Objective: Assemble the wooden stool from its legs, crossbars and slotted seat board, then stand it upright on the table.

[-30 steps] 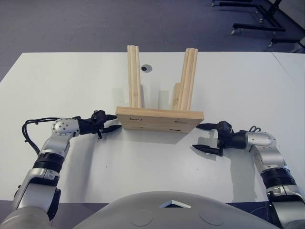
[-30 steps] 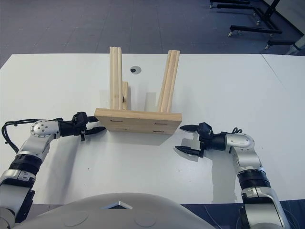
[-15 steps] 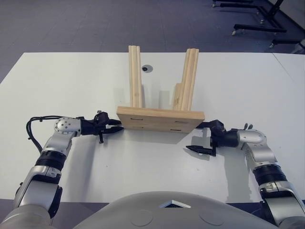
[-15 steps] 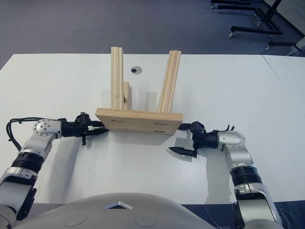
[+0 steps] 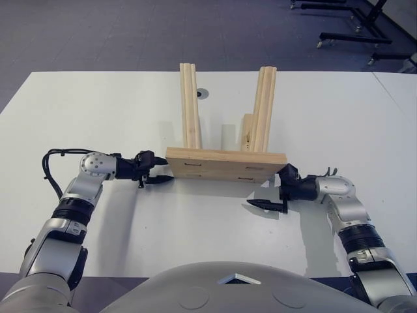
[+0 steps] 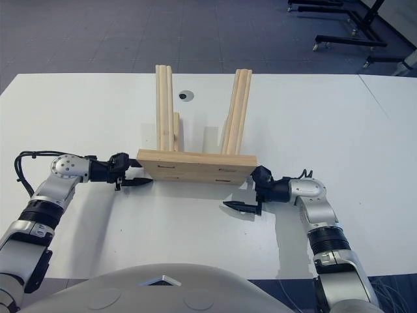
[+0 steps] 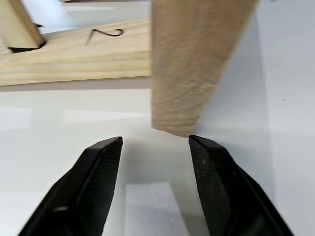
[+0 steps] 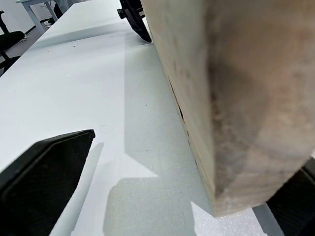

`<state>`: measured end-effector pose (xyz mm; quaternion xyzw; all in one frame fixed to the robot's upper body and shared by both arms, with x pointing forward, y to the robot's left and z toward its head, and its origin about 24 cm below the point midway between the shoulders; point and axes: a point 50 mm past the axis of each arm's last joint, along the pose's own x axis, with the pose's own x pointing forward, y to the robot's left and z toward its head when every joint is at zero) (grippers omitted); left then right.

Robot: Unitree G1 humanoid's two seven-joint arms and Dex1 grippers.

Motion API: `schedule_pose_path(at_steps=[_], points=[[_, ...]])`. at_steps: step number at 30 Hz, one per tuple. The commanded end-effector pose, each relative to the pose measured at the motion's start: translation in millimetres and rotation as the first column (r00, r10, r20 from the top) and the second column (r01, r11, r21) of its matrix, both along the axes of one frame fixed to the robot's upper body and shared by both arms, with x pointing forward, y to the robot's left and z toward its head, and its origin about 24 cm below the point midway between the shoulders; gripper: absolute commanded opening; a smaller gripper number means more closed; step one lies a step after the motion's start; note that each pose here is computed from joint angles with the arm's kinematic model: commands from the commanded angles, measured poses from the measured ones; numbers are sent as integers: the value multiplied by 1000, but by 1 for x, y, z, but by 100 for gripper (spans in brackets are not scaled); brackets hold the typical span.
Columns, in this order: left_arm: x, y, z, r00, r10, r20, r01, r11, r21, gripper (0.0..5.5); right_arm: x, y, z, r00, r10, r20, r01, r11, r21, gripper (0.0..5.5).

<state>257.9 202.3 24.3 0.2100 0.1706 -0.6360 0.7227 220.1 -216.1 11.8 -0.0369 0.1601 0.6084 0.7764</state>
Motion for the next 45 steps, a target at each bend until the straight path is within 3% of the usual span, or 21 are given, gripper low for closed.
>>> schedule_pose_path(at_steps=[1,2,19,21,31,40,45], points=[[-12,8,-8,997,-58,-46,61,995,85,321,5,0,2,1000,-7,15,7,1000,-7,540],[-10,8,-7,998,-55,-35,58,994,91,339,5,0,2,1000,-13,24,13,1000,-3,540],[-2,-9,-20,1000,-8,-27,9,998,66,339,6,6,3,999,-3,34,2,999,40,540],[-3,-11,-21,999,-9,-32,11,998,59,307,5,6,2,999,0,33,-1,999,46,540],[-15,-15,-24,999,0,-44,1,1000,24,159,5,1,3,998,-10,61,7,999,53,370],[-19,-17,-22,999,1,-48,-1,1000,12,154,5,-1,4,998,-6,59,3,999,43,213],[-20,-15,-14,998,-6,-63,5,1000,-17,154,5,-4,6,998,-2,56,0,999,34,167]])
